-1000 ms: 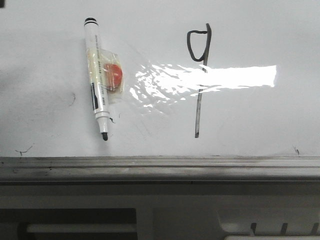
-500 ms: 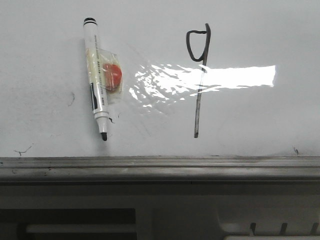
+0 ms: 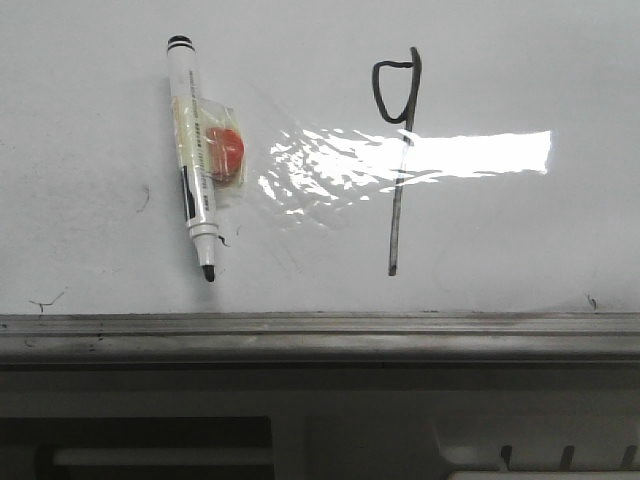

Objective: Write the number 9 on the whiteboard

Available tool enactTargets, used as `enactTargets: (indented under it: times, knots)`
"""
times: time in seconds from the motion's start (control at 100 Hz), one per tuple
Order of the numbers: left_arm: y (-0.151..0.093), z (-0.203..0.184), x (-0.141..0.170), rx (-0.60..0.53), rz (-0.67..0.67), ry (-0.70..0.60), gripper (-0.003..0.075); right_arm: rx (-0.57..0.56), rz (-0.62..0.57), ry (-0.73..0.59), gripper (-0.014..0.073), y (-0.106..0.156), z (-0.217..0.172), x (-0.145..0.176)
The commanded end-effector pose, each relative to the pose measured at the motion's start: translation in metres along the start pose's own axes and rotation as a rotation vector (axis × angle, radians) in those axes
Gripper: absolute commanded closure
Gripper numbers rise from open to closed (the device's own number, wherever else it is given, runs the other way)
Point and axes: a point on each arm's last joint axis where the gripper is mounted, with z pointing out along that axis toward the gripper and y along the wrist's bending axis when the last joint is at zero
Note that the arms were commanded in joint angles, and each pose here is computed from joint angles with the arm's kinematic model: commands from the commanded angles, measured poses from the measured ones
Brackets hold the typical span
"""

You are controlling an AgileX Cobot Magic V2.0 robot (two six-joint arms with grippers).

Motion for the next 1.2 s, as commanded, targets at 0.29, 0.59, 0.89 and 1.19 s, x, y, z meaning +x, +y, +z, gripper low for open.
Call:
enactTargets:
  times: [0.29,0.59,0.89,1.19]
  knots:
    - [0.017,0.004,0.02,-0.103,0.417,-0.09,0.0739,0.054,-0.01,-0.076,0.0641,-0.006,-0.003,-0.013]
    - [0.044,0.001,0.058,-0.233,0.392,-0.077,0.0739,0.054,-0.01,-0.076,0.0641,-0.006,-0.003,-0.013]
    - [0.056,-0.021,0.084,-0.33,0.32,-0.149,0.0739,0.054,-0.01,-0.076,0.0641,-0.006,-0.003,-0.013]
    - [0.057,-0.039,0.1,-0.4,0.261,-0.075,0.0739,0.053,-0.01,-0.075,0.0641,-0.006,-0.003,-0.013]
